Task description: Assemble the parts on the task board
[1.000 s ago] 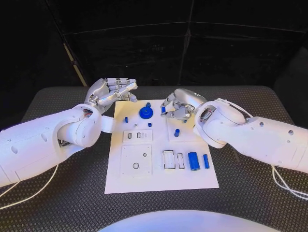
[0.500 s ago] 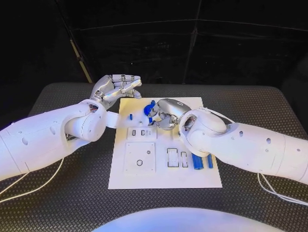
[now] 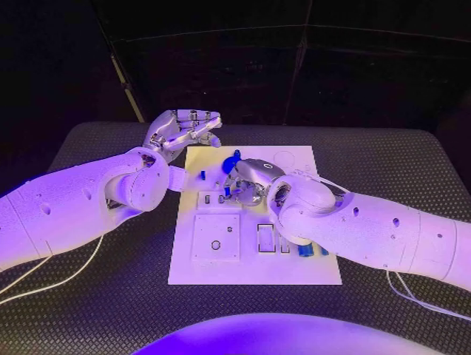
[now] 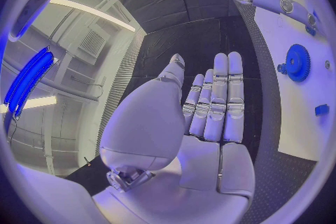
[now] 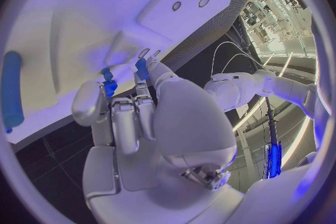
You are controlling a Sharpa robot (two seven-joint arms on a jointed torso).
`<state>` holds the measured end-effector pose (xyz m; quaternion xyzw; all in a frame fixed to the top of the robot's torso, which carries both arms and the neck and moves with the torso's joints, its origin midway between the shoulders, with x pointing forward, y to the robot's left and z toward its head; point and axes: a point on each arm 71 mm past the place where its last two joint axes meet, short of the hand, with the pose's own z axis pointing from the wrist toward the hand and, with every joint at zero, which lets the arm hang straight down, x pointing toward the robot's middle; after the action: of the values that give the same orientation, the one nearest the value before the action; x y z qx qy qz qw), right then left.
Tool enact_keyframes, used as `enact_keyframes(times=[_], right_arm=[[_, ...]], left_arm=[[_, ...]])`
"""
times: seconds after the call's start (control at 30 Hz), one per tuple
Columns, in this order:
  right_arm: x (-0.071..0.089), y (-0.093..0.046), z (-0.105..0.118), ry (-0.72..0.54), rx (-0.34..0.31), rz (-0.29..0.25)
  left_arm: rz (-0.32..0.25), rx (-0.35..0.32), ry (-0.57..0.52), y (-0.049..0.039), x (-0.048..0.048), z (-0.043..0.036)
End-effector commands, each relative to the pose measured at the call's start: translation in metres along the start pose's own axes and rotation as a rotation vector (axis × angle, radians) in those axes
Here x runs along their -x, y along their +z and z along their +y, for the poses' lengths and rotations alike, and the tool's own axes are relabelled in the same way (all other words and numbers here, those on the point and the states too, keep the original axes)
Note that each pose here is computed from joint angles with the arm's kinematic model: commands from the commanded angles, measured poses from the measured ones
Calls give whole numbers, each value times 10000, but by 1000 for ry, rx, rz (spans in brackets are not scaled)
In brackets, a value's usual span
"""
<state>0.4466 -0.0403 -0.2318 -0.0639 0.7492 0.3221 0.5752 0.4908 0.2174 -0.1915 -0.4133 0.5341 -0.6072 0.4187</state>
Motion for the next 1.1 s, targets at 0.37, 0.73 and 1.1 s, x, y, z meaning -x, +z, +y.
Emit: enact_keyframes(times=[0.37, 0.73, 1.1], right_arm=[[-76, 52, 3, -40, 2, 31], [-113, 65, -52, -55, -15, 58], [-123, 54, -77, -71, -19, 76]], left_arm=[[16, -2, -9, 15, -26, -8], [18, 0, -9, 13, -21, -6], [18, 1, -10, 17, -21, -3]])
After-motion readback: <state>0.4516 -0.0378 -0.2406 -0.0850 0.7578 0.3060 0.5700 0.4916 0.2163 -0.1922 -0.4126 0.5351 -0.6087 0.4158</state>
